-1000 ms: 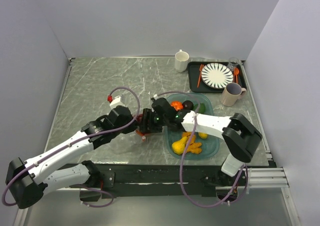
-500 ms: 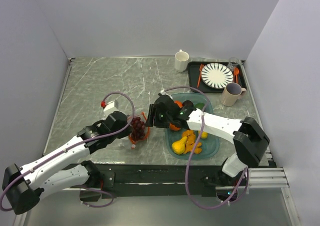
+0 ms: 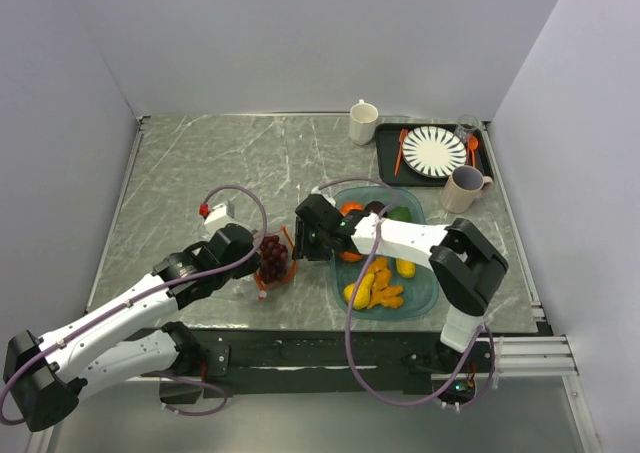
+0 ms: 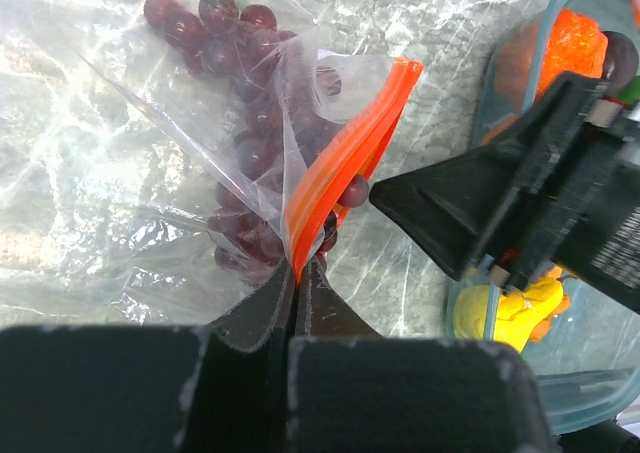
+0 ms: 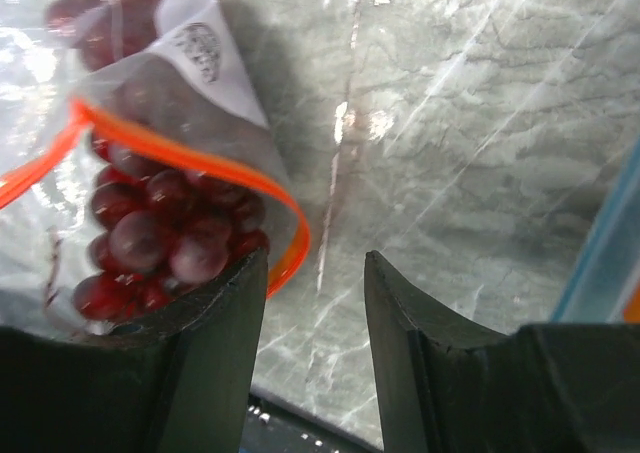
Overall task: Place the food in the zip-top bag and seal the zipper
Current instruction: Adjust the zipper food storage bag at the center of the board.
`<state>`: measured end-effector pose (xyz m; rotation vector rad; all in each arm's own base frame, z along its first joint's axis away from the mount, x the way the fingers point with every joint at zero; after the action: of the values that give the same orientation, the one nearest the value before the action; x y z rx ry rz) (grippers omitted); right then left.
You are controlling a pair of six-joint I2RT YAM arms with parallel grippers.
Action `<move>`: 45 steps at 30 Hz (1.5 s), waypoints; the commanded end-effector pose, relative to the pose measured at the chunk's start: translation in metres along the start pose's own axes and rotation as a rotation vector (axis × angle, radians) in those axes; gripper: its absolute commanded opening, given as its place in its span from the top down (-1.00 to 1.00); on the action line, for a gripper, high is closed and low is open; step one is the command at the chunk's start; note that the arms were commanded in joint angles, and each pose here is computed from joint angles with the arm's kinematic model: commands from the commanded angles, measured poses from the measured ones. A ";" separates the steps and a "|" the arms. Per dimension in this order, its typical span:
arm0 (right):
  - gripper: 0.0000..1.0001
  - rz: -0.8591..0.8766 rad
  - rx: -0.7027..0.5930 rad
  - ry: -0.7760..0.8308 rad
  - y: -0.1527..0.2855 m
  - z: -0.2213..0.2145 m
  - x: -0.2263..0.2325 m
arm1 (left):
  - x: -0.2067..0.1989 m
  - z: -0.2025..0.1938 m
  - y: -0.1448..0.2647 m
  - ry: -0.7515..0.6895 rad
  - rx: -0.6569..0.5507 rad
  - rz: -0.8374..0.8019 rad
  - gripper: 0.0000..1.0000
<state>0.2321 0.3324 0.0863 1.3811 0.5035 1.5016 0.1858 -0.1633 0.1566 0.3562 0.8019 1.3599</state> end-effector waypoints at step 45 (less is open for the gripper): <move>1.00 0.237 -0.060 0.224 0.109 0.067 0.107 | 0.018 0.075 0.079 0.038 -0.206 0.073 0.99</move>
<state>0.2521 0.3734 0.2801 1.3019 0.3358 1.9820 0.1788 -0.1169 0.2321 0.2360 0.7021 1.5028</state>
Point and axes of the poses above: each gripper's point midway between its finger pads, its own y axis back along the fingers, its own x axis along the line the jaws close on, z = x × y, the point moved 3 cm from there along y, back along the fingers, and after that the axes turned 15 degrees about -y, right-handed, at the moved point
